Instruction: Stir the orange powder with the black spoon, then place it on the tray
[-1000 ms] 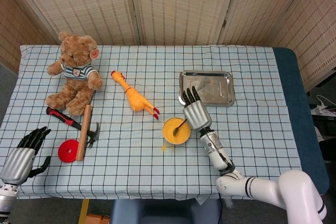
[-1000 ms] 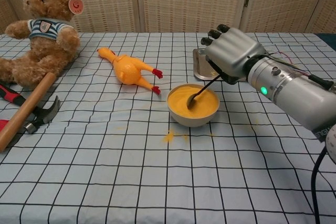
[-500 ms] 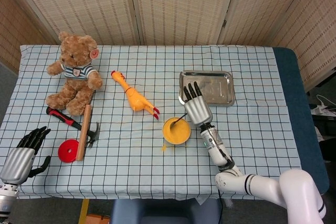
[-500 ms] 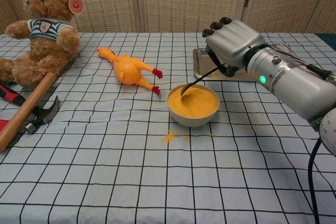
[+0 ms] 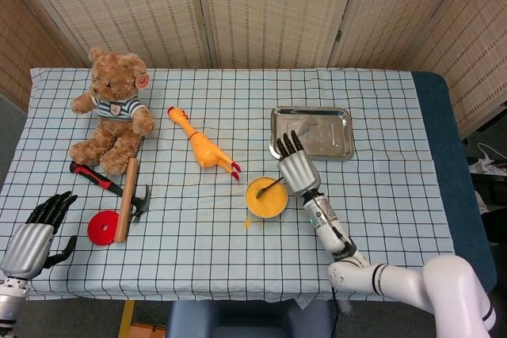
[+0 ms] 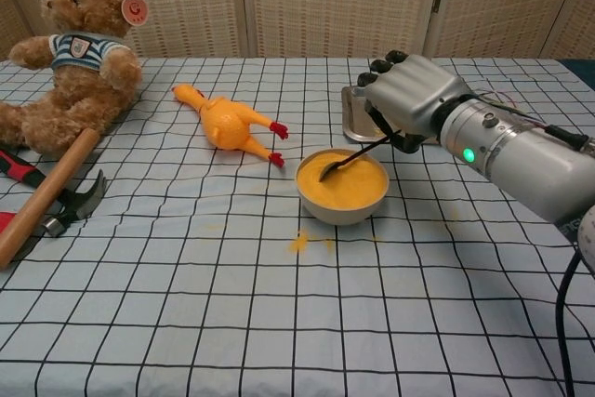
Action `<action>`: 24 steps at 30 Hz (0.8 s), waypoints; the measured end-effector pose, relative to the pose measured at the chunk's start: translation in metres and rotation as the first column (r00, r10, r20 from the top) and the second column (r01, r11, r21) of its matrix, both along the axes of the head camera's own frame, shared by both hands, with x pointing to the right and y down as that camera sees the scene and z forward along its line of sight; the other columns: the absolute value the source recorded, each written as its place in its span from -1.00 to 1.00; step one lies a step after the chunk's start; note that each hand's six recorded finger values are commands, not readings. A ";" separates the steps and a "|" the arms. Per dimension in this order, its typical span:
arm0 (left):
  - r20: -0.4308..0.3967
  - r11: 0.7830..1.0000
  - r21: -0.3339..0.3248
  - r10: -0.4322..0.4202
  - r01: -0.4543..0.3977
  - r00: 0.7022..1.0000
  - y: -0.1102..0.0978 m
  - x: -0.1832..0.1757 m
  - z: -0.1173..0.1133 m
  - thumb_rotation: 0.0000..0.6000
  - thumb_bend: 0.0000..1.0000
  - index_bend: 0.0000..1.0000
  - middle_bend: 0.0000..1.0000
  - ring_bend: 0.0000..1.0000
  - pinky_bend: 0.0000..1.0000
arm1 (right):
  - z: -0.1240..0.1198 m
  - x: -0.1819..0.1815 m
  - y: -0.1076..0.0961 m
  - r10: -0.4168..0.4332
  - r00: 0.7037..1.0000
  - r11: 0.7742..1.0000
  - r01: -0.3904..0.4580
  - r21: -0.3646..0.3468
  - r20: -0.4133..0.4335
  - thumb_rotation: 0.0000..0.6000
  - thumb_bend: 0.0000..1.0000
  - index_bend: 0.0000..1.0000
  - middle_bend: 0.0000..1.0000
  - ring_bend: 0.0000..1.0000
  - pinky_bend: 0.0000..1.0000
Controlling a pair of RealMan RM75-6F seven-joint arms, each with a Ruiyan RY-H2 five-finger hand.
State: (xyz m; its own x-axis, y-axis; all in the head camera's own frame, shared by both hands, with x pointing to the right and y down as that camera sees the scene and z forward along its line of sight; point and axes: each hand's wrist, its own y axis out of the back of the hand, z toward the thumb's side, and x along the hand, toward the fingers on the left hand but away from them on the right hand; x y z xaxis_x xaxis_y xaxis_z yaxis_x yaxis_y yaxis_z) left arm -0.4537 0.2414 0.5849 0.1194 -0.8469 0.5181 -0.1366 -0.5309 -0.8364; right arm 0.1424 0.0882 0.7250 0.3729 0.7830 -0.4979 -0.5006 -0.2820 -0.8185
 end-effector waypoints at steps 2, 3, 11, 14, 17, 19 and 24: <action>-0.001 1.000 -0.001 0.004 -0.004 1.000 0.000 0.001 0.000 1.00 -0.09 -1.00 -1.00 -1.00 -0.75 | -0.005 0.004 0.002 -0.009 1.000 1.000 0.009 -0.006 -0.002 1.00 0.30 0.79 -0.80 -1.00 -1.00; -0.001 1.000 0.000 0.005 -0.005 1.000 0.000 0.002 0.000 1.00 -0.09 -1.00 -1.00 -1.00 -0.75 | -0.008 0.005 0.003 -0.012 1.000 1.000 0.012 -0.008 -0.003 1.00 0.30 0.80 -0.80 -1.00 -1.00; -0.003 1.000 0.002 0.010 -0.010 1.000 0.001 0.003 -0.001 1.00 -0.09 -1.00 -1.00 -1.00 -0.75 | -0.027 0.018 -0.002 0.022 1.000 0.999 -0.022 0.027 0.017 1.00 0.30 0.80 -0.80 -1.00 -1.00; -0.003 1.000 0.003 0.009 -0.009 1.000 0.001 0.003 -0.001 1.00 -0.09 -1.00 -1.00 -1.00 -0.75 | -0.027 0.016 -0.005 0.040 0.998 0.998 -0.041 0.040 0.039 1.00 0.30 0.80 -0.80 -1.00 -1.00; -0.002 1.000 0.006 0.007 -0.007 1.000 0.000 0.002 -0.001 1.00 -0.09 -1.00 -1.00 -1.00 -0.75 | -0.026 0.013 -0.007 0.063 0.995 0.997 -0.067 0.045 0.072 1.00 0.30 0.79 -0.80 -1.00 -1.00; -0.003 1.000 0.007 0.007 -0.007 1.000 0.000 0.002 -0.002 1.00 -0.09 -1.00 -1.00 -1.00 -0.75 | -0.023 0.013 -0.007 0.076 0.993 0.996 -0.080 0.046 0.087 1.00 0.30 0.79 -0.79 -1.00 -1.00; -0.004 1.000 0.006 0.009 -0.009 1.000 0.001 0.002 -0.002 1.00 -0.09 -1.00 -1.00 -1.00 -0.75 | -0.015 0.013 -0.005 0.094 0.991 0.995 -0.098 0.038 0.097 1.00 0.30 0.79 -0.79 -1.00 -1.00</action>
